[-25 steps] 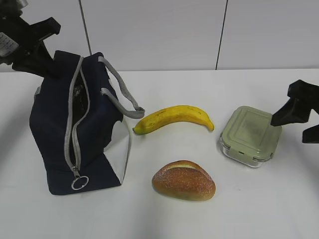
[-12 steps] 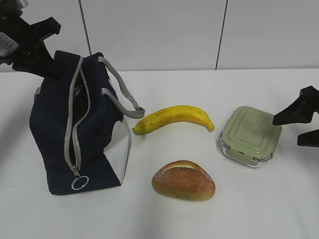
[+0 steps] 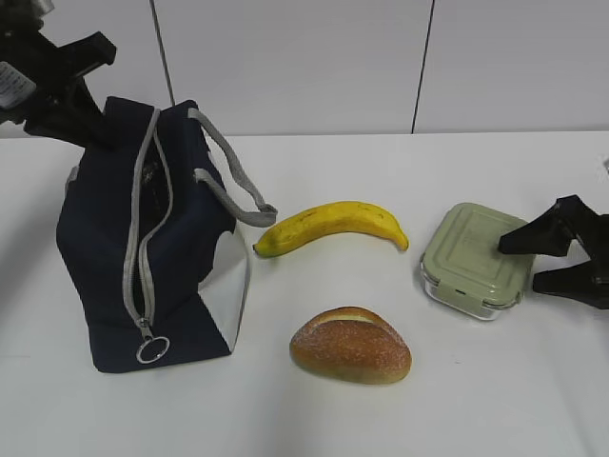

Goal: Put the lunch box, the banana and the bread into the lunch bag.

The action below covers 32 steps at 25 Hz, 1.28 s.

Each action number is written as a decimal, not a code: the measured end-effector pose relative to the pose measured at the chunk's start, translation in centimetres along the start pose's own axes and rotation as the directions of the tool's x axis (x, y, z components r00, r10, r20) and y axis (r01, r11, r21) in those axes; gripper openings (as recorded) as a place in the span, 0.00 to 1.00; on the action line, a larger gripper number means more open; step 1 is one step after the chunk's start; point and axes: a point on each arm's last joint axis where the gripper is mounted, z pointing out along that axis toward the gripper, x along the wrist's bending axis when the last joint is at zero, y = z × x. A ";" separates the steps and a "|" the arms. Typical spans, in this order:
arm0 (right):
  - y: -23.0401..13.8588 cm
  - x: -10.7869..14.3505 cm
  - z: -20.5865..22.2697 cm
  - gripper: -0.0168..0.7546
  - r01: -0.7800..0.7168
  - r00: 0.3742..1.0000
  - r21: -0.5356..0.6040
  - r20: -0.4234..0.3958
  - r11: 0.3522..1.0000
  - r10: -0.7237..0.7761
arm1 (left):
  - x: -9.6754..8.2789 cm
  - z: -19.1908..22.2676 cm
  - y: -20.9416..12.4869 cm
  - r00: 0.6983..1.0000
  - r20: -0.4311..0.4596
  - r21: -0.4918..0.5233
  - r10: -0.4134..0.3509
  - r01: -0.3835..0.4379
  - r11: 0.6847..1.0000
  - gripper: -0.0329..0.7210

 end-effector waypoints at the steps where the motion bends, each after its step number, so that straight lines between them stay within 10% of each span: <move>1: 0.0 -0.3 0.4 0.80 -0.007 1.000 -0.008 -0.011 1.000 0.007 | 0.0 0.0 0.0 1.000 0.001 0.000 0.000 0.000 1.000 0.05; 32: 0.0 -1.7 3.0 0.53 0.016 0.979 -0.016 -0.201 1.000 -0.018 | -0.2 0.0 -0.2 1.000 0.016 0.022 -0.008 0.007 1.000 0.05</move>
